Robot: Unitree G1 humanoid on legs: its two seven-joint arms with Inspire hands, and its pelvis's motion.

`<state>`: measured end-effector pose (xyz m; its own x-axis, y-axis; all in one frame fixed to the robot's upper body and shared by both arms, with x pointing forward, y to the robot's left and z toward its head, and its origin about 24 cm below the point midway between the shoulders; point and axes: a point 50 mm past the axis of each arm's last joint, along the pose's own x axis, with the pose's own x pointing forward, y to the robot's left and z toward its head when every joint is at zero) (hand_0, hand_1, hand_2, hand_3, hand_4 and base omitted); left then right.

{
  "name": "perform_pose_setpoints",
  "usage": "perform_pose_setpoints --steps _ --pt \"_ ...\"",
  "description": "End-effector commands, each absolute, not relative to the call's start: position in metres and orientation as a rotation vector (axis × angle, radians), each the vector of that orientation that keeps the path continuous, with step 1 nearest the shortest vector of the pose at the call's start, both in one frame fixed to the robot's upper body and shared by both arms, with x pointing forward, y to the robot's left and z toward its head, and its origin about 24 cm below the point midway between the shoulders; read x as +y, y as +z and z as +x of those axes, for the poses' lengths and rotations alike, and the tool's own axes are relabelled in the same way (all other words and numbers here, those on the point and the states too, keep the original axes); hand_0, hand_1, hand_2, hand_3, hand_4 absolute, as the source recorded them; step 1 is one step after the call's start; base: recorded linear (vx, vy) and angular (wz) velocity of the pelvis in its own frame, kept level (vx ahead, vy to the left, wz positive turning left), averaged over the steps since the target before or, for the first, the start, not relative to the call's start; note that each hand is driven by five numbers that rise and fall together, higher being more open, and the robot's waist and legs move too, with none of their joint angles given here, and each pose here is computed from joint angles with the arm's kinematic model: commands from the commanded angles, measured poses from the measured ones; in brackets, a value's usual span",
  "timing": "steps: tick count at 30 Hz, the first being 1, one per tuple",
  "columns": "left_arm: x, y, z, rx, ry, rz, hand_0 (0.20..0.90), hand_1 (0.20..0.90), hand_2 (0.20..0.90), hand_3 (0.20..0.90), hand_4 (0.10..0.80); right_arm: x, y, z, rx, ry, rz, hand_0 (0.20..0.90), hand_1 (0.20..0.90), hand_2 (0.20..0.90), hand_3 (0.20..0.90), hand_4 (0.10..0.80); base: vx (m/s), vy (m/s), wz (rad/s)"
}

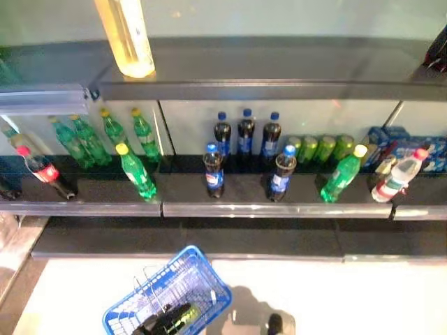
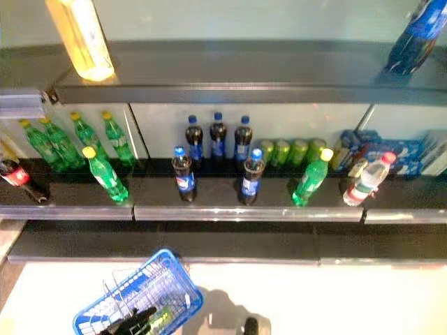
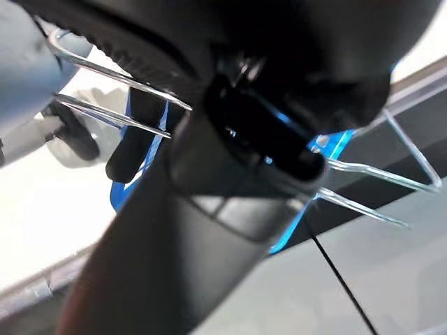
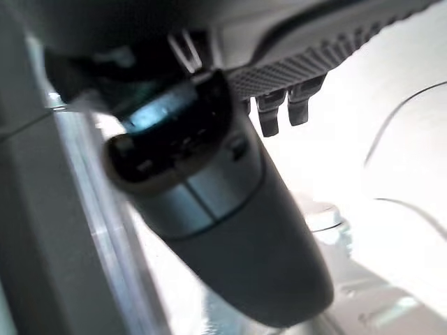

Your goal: Pick up the drink and place into the basket.

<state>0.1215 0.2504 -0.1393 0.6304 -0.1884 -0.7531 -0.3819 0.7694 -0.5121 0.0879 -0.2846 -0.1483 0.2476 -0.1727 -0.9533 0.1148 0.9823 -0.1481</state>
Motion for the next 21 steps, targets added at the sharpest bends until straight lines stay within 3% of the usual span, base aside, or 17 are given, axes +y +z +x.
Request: perform_pose_setpoints --steps 1,9,21 --pt "0.235 -0.111 0.187 0.627 -0.033 -0.769 0.3 0.3 0.3 0.2 0.1 -0.304 -0.134 0.112 1.267 -0.217 -0.119 0.9 0.9 0.9 0.9 0.8 -0.364 0.001 -0.08" --pt "0.245 -0.087 0.215 0.504 -0.057 -0.77 0.3 0.3 0.3 0.2 0.1 -0.319 -0.122 0.13 1.165 -0.275 -0.101 0.9 0.9 0.9 0.9 0.8 -0.225 0.023 0.0" --pt "0.25 -0.09 0.204 0.484 -0.032 -0.773 0.3 0.3 0.3 0.2 0.1 -0.322 -0.08 0.192 0.617 -0.307 -0.006 0.9 0.9 0.9 0.9 0.8 -0.059 -0.014 -0.06"
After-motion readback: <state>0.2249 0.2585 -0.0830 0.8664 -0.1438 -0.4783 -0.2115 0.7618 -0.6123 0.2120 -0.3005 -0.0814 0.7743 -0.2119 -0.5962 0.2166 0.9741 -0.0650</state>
